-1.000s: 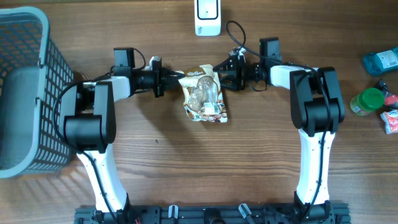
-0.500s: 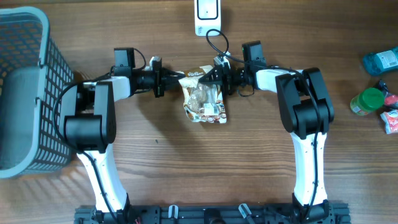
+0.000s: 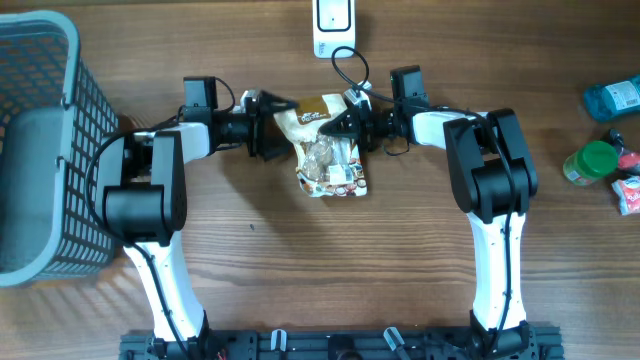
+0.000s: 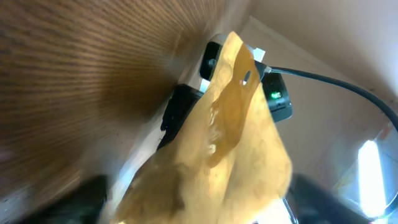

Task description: Scan the item barcode

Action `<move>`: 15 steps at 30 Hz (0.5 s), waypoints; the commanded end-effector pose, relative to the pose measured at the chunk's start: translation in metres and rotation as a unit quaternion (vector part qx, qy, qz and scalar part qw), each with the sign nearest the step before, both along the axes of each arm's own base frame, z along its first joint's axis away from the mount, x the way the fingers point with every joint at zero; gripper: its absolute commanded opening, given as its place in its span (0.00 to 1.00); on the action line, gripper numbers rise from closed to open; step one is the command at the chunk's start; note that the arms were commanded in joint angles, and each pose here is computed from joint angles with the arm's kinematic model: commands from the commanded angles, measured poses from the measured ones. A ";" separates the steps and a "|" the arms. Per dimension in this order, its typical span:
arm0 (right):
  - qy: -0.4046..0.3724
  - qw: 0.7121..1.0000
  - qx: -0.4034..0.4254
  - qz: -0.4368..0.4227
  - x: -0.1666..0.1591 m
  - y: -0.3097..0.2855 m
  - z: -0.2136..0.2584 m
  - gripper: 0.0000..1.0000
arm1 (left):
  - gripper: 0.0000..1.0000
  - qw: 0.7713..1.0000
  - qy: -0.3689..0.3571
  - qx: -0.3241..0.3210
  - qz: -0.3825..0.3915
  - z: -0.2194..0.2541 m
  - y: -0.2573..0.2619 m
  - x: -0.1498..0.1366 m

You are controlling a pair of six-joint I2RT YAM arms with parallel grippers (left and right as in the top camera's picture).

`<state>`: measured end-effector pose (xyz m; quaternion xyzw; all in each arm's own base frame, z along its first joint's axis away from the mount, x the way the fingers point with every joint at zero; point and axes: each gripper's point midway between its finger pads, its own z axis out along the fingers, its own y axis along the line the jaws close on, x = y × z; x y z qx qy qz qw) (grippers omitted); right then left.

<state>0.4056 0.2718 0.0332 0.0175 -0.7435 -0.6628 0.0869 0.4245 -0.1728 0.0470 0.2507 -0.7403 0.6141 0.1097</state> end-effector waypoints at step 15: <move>-0.074 0.996 0.027 -0.044 0.029 -0.047 0.062 0.05 | 1.00 1.000 -0.022 0.019 0.000 -0.013 0.002 -0.001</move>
